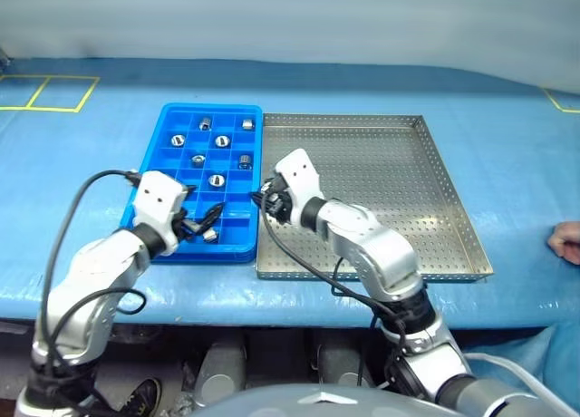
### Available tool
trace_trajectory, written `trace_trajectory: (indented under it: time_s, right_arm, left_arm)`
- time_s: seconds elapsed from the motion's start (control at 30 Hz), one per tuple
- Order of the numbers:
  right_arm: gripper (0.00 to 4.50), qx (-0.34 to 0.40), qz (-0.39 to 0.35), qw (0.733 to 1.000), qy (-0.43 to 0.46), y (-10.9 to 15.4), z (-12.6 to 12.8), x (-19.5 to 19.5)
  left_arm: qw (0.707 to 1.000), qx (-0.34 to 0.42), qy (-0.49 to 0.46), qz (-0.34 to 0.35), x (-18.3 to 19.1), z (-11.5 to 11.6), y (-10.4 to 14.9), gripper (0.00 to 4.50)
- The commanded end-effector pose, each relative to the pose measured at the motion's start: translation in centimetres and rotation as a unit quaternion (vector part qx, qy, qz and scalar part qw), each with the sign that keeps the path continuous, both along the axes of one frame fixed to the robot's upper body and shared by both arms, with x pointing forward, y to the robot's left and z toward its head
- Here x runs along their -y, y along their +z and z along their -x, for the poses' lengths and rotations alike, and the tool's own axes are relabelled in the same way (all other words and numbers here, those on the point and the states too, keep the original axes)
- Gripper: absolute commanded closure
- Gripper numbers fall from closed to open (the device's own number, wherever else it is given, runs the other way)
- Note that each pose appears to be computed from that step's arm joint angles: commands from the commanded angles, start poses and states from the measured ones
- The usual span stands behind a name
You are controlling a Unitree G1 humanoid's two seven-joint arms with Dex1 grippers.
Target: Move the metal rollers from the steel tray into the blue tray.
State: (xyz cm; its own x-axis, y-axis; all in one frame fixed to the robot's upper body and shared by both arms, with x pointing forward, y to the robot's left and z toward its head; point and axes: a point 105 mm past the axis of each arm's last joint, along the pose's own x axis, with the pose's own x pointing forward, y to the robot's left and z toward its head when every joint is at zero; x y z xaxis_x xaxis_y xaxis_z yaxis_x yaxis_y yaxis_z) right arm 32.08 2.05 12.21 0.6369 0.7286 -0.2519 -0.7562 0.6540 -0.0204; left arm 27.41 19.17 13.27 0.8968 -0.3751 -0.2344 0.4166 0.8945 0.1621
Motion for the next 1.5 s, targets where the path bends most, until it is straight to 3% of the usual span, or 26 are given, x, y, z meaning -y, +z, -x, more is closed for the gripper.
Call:
trace_trajectory:
  time_s: [0.03,0.27,0.47,0.73,0.83,0.9,1.0,1.2,1.5]
  right_arm:
    - [2.79,0.031,-0.018,0.999,0.027,1.4,-0.4,-1.8]
    - [2.79,-0.001,-0.002,1.0,0.03,-0.9,-1.8,-2.3]
    - [0.83,0.026,-0.012,1.0,0.009,-0.1,-2.2,-1.9]
    - [0.83,0.092,-0.059,0.994,-0.015,4.6,-0.8,1.7]
    - [0.83,0.108,-0.009,0.99,-0.095,4.1,-0.8,6.6]
    - [0.83,0.102,0.045,0.975,-0.19,3.0,-0.3,12.0]
    - [0.83,0.091,0.105,0.961,-0.239,1.8,1.3,15.5]
    - [0.83,0.047,0.114,0.959,-0.255,0.3,4.9,17.1]
    - [0.83,0.053,0.108,0.941,-0.317,1.0,6.2,18.9]
  left_arm:
    - [1.0,0.027,0.015,-0.008,-0.6,1.0,1.5,0.95]
    - [1.0,0.013,0.012,0.001,0.7,1.7,0.5,0.95]
    - [1.0,0.009,0.008,0.006,1.0,1.4,0.4,0.95]
    - [0.996,0.042,-0.062,0.044,4.5,-0.3,2.1,0.95]
    - [0.989,0.053,-0.116,0.078,7.2,-1.4,2.7,0.95]
    - [0.977,0.042,-0.186,0.096,10.7,-2.0,2.5,0.95]
    - [0.962,0.028,-0.253,0.095,14.1,-2.3,2.0,0.95]
    - [0.944,-0.004,-0.324,0.065,19.5,-3.6,-0.5,0.95]
    - [0.931,-0.043,-0.36,0.031,22.2,-4.5,-3.0,0.95]
